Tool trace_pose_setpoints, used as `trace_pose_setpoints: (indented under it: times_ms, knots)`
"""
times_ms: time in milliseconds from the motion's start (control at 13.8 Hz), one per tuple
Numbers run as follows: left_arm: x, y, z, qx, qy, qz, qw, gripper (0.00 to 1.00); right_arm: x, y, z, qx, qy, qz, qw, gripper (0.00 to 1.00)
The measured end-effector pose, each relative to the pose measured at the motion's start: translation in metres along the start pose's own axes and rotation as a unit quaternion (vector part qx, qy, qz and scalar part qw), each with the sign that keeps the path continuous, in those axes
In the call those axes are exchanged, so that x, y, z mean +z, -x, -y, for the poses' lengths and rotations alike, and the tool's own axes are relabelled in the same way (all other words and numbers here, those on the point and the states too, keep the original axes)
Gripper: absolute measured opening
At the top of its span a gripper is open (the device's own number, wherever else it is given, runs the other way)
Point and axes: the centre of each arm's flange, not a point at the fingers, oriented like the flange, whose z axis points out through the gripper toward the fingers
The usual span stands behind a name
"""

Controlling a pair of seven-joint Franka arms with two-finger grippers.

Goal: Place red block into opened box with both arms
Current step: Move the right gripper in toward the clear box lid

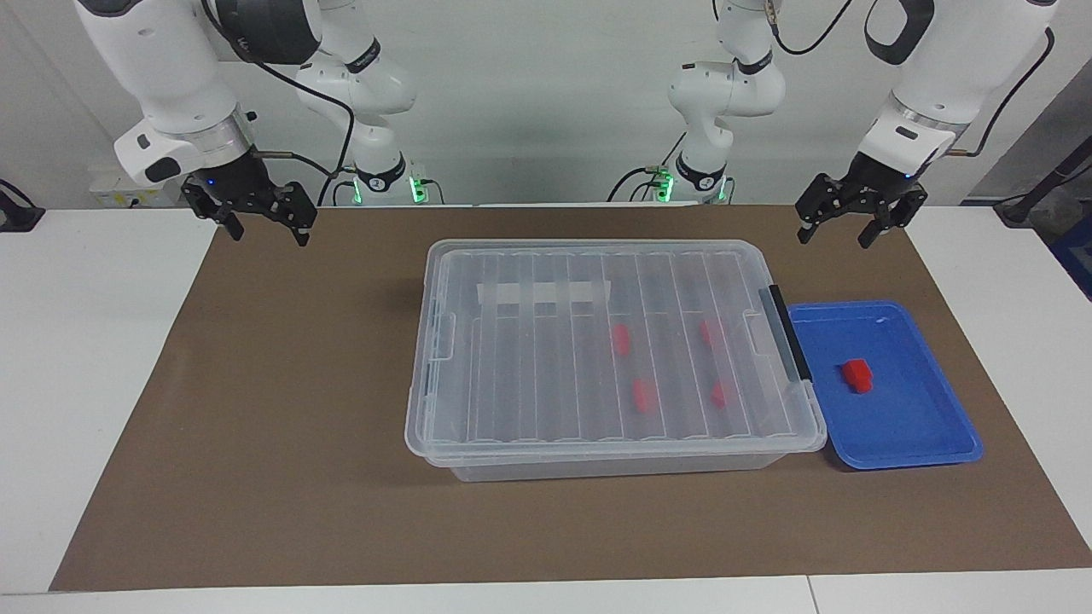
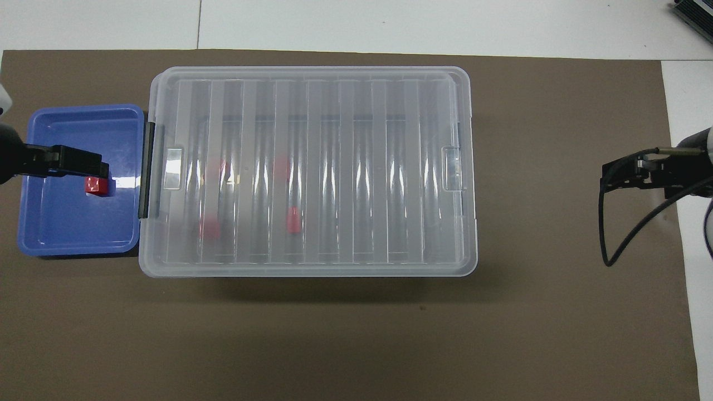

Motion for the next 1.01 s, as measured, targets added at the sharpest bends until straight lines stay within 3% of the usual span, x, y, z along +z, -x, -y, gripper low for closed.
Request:
trace_pose_setpoints:
  times_ms: [217,722,1011]
  knots:
    - [0.000,0.000,0.000,0.000,0.000,0.000,1.000,1.00,0.000,0.000,0.000,0.000,0.000,-0.002,1.000,1.00]
    - [0.000,0.000,0.000,0.000,0.000,0.000,1.000,1.00,0.015,-0.010,0.016,-0.011,-0.006,-0.040,0.999,0.97]
    - [0.000,0.000,0.000,0.000,0.000,0.000,1.000,1.00,0.042,-0.005,0.074,0.000,-0.013,-0.054,0.998,0.97]
